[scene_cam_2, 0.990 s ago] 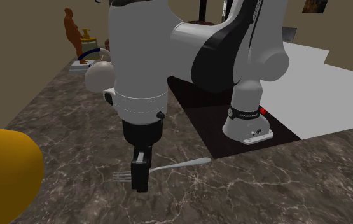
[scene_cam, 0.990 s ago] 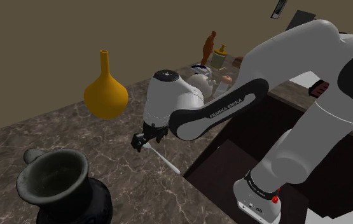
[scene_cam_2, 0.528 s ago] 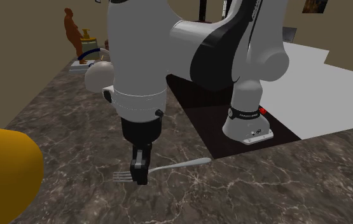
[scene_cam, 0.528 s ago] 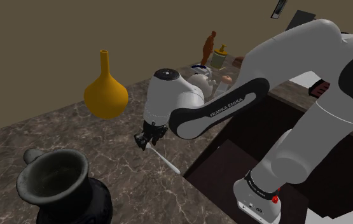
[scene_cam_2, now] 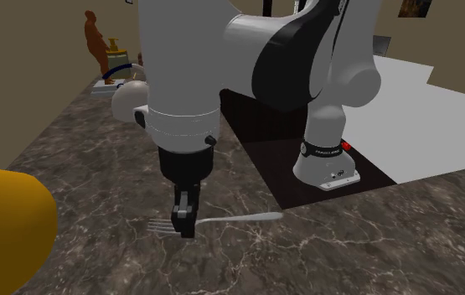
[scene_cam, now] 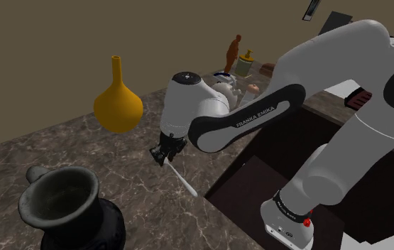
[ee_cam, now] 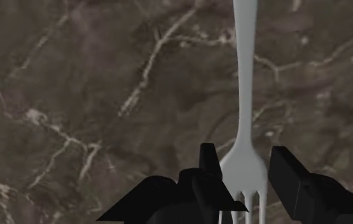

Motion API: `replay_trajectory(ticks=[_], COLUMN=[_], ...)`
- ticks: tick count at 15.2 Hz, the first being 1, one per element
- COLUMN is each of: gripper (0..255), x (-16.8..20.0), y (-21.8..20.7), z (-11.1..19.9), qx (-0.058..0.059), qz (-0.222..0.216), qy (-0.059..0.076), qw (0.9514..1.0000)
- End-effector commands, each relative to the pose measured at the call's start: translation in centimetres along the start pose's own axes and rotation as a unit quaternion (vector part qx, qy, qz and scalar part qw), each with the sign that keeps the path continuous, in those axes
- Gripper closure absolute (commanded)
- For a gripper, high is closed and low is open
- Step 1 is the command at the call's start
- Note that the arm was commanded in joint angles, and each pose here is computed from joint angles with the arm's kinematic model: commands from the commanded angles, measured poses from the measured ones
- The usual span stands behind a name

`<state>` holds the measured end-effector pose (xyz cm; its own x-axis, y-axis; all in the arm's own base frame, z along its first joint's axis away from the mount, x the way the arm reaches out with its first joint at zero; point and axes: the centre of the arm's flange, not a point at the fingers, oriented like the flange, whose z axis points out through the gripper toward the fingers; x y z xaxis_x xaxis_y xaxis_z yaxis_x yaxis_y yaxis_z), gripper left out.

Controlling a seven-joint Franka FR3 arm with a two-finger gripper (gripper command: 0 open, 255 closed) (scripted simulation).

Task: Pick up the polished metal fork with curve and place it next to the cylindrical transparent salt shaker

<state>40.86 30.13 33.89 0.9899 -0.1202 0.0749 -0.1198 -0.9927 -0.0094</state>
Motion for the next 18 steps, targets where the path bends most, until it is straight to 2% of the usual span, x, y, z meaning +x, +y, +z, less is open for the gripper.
replay_trajectory(ticks=[1,18], gripper=[255,255], x=[0.0,0.7], y=[0.1,0.0], z=[-0.9,-9.9], qx=[0.0,0.0], qz=[0.0,0.0], qy=[-0.001,-0.001], qw=[1.0,1.0])
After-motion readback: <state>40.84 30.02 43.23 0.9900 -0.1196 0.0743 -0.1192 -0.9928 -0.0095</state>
